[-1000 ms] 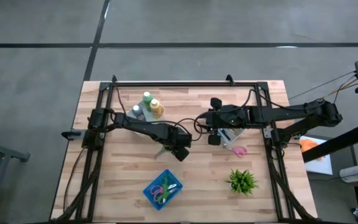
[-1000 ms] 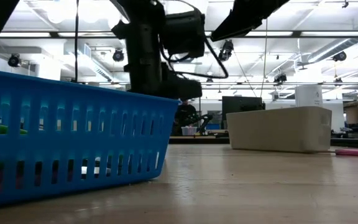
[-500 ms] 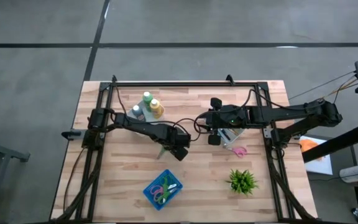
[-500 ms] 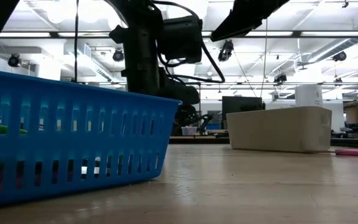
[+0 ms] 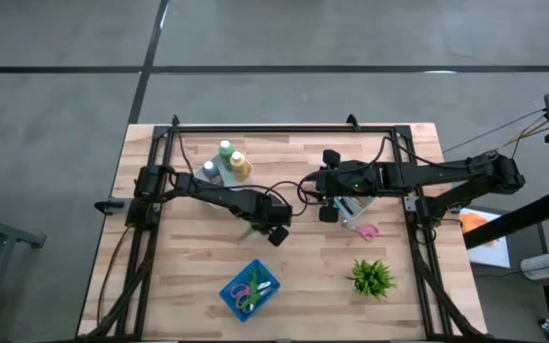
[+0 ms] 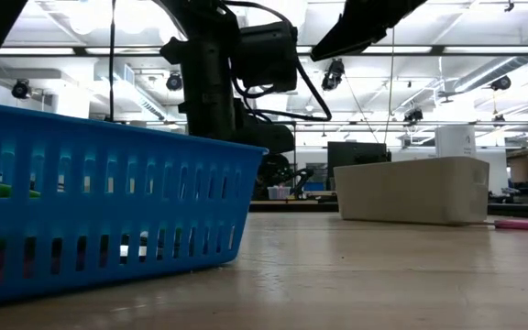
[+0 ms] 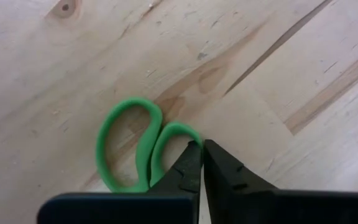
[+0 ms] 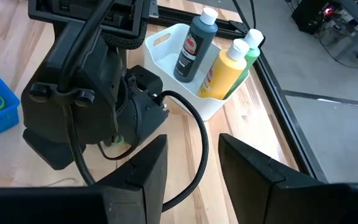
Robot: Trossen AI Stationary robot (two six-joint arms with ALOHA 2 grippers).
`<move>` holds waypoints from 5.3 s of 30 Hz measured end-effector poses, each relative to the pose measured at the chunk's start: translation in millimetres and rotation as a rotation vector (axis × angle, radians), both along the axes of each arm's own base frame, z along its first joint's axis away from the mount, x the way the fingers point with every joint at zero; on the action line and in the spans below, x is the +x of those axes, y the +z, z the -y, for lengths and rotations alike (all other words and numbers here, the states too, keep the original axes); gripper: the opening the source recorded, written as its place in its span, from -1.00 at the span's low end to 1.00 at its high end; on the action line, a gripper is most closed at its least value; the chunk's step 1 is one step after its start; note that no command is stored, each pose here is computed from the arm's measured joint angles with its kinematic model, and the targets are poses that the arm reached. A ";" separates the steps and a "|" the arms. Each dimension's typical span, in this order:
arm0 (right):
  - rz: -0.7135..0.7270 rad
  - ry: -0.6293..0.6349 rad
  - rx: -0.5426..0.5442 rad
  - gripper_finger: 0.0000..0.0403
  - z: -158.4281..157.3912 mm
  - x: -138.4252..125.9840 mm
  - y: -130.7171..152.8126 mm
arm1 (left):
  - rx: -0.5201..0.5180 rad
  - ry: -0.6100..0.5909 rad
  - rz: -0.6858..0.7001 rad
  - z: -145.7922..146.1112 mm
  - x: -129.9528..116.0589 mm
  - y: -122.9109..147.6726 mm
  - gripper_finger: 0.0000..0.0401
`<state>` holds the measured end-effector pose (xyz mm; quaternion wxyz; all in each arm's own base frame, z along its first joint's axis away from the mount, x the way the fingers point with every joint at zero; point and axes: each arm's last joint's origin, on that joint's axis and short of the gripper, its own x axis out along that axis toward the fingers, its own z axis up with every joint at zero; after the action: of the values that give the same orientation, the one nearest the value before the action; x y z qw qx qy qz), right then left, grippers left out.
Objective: Pick & Place Paint Supplies
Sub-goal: Put the green scissors into the blue bin, then put the pink scissors into the blue bin
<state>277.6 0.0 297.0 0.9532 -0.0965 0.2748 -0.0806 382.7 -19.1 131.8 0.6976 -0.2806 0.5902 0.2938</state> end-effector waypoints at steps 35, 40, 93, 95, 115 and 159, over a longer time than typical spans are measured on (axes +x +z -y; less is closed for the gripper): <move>0.000 0.000 0.000 -0.29 -0.1 0.0 0.0 | -0.025 0.023 -0.020 0.1 -19.0 41.4 -0.96; 0.000 0.000 0.000 -0.29 -0.1 -0.1 -0.1 | -0.053 0.061 0.026 4.3 -27.9 66.1 -0.96; -0.001 0.000 0.000 -0.29 0.0 0.0 -0.1 | -0.314 0.153 0.254 157.0 -35.3 58.9 -0.96; 0.000 0.001 0.000 -0.29 -0.1 -0.1 -0.1 | -0.306 0.158 0.241 157.2 -34.9 54.6 -0.96; 0.000 0.000 0.000 -0.29 -0.1 -0.1 -0.1 | -0.272 0.189 0.218 155.5 -36.4 50.3 -0.95; 0.000 0.000 0.000 -0.29 -0.1 -0.1 0.0 | 0.289 -0.223 0.508 114.4 -6.0 97.2 -0.43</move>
<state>277.6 0.1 297.0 0.9533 -0.0965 0.2748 -0.0804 376.7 -133.5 229.0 0.8833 -0.1766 0.3765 0.2167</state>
